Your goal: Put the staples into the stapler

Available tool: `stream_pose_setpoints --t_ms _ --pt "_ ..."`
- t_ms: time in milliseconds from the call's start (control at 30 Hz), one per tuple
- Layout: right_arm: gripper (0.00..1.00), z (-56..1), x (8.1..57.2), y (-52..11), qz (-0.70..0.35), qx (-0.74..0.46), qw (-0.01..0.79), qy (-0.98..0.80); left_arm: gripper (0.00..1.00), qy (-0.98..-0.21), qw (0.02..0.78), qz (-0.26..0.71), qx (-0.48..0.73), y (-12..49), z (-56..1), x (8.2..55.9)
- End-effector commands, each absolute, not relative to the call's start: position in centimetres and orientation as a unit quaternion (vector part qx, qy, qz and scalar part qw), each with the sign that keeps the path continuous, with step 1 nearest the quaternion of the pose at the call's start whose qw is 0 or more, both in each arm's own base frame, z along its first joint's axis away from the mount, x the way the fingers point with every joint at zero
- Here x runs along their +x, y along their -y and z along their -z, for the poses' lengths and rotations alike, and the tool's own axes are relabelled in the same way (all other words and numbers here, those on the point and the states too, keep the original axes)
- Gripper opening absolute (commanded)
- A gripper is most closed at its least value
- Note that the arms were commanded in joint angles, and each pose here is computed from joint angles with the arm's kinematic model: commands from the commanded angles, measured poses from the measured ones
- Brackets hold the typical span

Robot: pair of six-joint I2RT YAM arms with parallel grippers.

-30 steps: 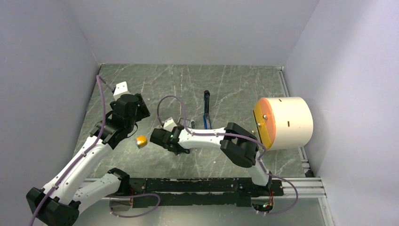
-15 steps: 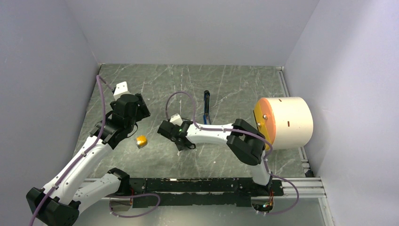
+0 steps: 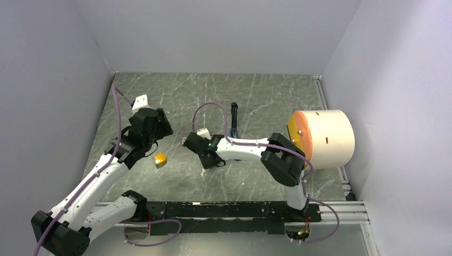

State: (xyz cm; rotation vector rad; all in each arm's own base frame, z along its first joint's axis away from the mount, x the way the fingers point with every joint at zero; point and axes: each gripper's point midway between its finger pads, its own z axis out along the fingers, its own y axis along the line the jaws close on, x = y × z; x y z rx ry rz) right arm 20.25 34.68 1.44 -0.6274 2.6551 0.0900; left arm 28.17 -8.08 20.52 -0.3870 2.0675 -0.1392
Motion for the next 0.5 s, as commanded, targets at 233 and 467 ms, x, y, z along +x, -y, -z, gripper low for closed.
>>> stream_pose_setpoints --t_ms 233,467 --pt "0.22 -3.4 21.6 -33.9 -0.097 -0.156 0.221 -0.958 0.90 -0.873 0.433 0.161 -0.154 11.8 -17.5 26.6" --pt "0.22 -8.0 23.3 -34.8 -0.230 -0.082 0.253 -0.936 0.96 -0.864 0.420 0.247 -0.124 14.5 -17.7 25.3"
